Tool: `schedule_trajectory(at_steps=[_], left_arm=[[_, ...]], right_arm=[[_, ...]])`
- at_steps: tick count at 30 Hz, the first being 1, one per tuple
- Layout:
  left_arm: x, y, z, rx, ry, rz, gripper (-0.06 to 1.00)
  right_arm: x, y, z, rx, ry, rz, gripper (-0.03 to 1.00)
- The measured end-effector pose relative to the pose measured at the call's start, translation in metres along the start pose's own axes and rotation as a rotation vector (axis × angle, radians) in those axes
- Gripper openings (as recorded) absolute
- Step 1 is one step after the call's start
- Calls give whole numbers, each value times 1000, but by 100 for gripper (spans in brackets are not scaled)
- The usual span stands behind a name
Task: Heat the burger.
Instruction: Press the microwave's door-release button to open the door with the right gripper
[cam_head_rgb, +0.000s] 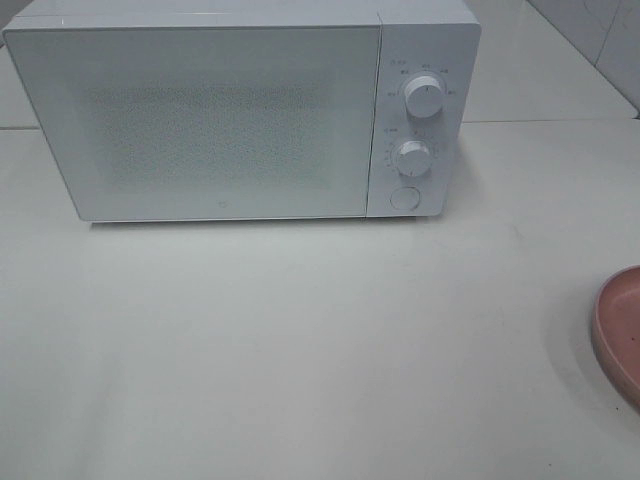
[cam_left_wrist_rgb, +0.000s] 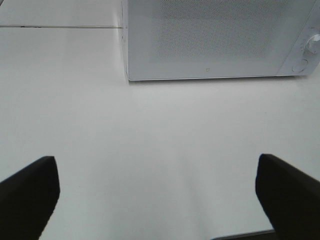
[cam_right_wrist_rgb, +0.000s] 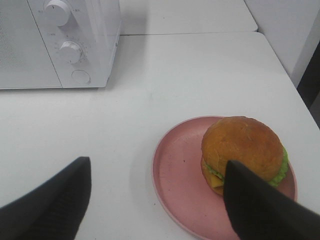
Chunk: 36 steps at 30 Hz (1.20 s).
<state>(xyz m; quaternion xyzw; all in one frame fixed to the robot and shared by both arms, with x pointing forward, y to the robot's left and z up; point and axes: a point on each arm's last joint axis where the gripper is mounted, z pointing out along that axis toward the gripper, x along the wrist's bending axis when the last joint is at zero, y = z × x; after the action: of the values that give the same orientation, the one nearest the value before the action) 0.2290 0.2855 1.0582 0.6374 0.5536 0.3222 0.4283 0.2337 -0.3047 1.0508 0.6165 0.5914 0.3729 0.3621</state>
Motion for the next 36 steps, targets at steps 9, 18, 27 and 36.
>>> schedule_trajectory(at_steps=[9,18,27,36], left_arm=[[0,0,0,0,0,0,99],[0,0,0,0,0,0,99],[0,0,0,0,0,0,99],[0,0,0,0,0,0,99]], right_arm=[[0,7,-5,-20,2,1,70],[3,29,9,-55,9,-5,70],[6,42,35,-68,17,-13,70],[10,54,65,-75,27,-21,70]])
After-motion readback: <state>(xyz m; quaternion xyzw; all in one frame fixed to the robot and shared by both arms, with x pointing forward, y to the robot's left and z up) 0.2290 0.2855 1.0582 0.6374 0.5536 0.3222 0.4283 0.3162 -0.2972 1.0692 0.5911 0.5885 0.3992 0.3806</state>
